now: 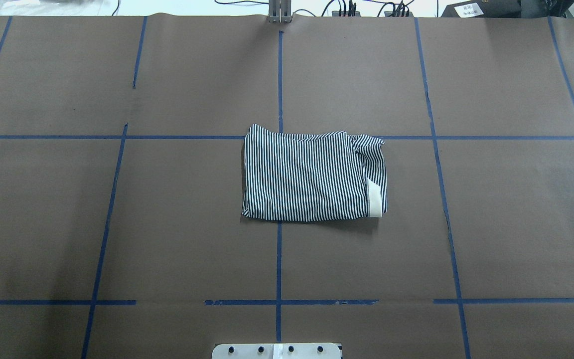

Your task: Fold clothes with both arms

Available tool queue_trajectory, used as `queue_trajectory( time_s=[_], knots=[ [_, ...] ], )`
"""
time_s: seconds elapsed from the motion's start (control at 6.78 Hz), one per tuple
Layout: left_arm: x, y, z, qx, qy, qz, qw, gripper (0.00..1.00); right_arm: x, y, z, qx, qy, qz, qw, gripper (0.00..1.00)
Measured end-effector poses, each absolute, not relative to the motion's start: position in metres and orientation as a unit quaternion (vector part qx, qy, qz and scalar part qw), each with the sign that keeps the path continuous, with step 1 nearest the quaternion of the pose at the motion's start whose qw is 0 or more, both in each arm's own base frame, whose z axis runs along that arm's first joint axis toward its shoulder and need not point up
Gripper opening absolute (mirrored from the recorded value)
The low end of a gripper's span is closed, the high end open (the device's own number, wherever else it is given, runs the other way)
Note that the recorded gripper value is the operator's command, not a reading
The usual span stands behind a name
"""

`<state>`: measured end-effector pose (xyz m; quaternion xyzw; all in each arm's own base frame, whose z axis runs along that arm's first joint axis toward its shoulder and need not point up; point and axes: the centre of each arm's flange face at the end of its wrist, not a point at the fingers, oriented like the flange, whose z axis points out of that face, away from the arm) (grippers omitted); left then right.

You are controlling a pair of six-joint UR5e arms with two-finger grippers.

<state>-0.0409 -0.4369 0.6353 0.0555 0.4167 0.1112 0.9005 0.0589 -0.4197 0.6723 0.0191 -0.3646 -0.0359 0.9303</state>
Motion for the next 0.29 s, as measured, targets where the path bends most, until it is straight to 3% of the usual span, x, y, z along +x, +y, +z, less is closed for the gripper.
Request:
queue_trajectory(
  time_s=[0.29],
  knots=[
    [-0.0408,-0.439,0.6338,0.057,0.417,0.112,0.9,1.0,0.0587,-0.4194,0.6733,0.018,-0.365,-0.035,0.93,1.0]
  ],
)
